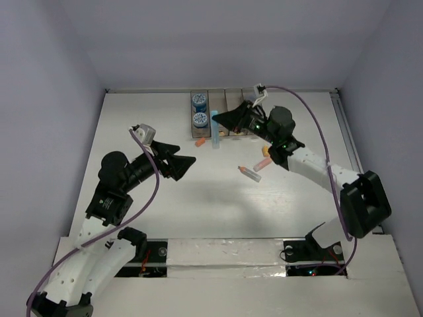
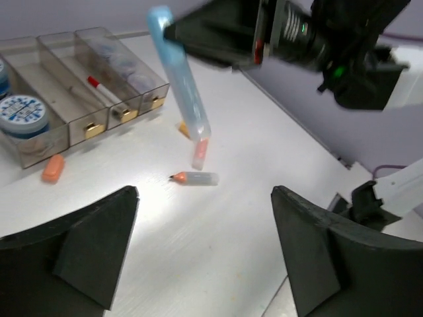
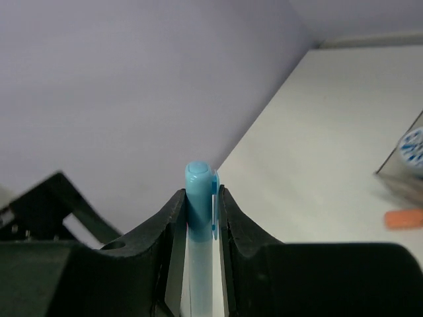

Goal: Sort the stationery into containers
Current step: Place the pen in the storage box.

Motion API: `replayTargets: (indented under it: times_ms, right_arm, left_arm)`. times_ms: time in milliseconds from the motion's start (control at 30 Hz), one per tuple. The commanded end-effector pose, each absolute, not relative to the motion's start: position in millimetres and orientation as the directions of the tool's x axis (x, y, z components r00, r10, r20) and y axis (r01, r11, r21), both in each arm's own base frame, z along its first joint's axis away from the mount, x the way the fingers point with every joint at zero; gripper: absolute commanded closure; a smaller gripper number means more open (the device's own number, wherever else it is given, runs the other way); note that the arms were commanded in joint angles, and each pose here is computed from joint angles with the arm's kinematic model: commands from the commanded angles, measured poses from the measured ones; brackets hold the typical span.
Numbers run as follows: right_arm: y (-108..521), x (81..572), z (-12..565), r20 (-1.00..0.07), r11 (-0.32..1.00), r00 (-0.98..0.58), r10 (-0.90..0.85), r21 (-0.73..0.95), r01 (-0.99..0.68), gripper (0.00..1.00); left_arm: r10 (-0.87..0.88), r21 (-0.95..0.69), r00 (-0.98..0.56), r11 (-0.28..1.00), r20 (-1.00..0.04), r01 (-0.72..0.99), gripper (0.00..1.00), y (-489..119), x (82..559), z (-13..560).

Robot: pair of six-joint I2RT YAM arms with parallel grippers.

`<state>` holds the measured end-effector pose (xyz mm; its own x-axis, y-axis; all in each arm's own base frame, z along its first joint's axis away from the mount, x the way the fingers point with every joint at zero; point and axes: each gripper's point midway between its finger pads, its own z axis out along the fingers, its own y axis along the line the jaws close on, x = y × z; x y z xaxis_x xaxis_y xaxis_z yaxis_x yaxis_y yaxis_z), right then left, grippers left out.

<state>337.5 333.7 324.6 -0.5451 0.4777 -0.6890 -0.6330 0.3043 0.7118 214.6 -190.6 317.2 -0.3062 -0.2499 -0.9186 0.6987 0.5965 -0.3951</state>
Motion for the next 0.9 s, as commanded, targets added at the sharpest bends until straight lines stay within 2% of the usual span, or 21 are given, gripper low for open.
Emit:
replayTargets:
  times_ms: [0,100,133,167,200,367,500,667,733,767,833,867]
  right_arm:
    - [320.5,389.4,313.8,-0.729,0.420,-0.510,0.457,0.682,-0.598,1.00]
    - [318.0,435.6,292.8,-0.758,0.504,-0.501,0.419,0.653,-0.566,1.00]
    - [311.9,449.1,283.1,-0.770,0.542,-0.495,0.402,0.636,-0.549,1.00]
    - [318.5,465.9,277.9,-0.779,0.556,-0.493,0.388,0.624,-0.549,1.00]
    - [316.1,477.3,274.3,-0.786,0.573,-0.490,0.376,0.613,-0.544,1.00]
    - [320.9,527.1,250.5,-0.822,0.654,-0.469,0.323,0.553,-0.517,1.00]
    - [319.2,569.7,241.2,-0.831,0.683,-0.436,0.346,0.542,-0.490,1.00]
    - [321.6,598.1,189.4,-0.805,0.716,-0.497,0.325,0.553,-0.427,0.99]
    - [323.0,600.4,179.3,-0.801,0.721,-0.511,0.312,0.550,-0.422,0.92]
    - [325.3,602.4,175.9,-0.801,0.717,-0.514,0.306,0.549,-0.430,0.80]
    - [327.1,603.3,174.5,-0.799,0.713,-0.519,0.304,0.553,-0.432,0.64]
    - [328.0,604.8,178.0,-0.801,0.710,-0.514,0.306,0.552,-0.437,0.50]
  left_arm:
    - [-0.217,-0.346,-0.274,0.679,-0.937,0.647,0.17,-176.8,223.2,293.3]
    - [-0.204,-0.336,-0.278,0.719,-0.939,0.609,0.16,-168.6,225.7,287.4]
    - [-0.204,-0.335,-0.277,0.729,-0.939,0.597,0.13,-166.5,227.2,285.9]
    - [-0.206,-0.334,-0.275,0.733,-0.939,0.593,0.02,-165.5,227.5,285.9]
    - [-0.206,-0.334,-0.276,0.739,-0.939,0.585,0.01,-164.1,227.8,285.5]
    - [-0.195,-0.308,-0.260,0.794,-0.946,0.524,0.01,-154.1,233.1,285.4]
    - [-0.182,-0.302,-0.262,0.780,-0.948,0.549,0.01,-161.1,228.2,286.0]
    - [-0.180,-0.297,-0.257,0.781,-0.949,0.550,0.01,-161.0,226.7,287.1]
    - [-0.182,-0.295,-0.252,0.782,-0.951,0.549,0.01,-160.3,226.6,288.6]
    - [-0.181,-0.293,-0.250,0.781,-0.951,0.551,0.01,-160.6,226.7,289.3]
    - [-0.182,-0.293,-0.248,0.783,-0.952,0.549,0.01,-160.1,226.8,289.7]
    - [-0.181,-0.293,-0.249,0.783,-0.951,0.548,0.01,-160.1,226.8,289.3]
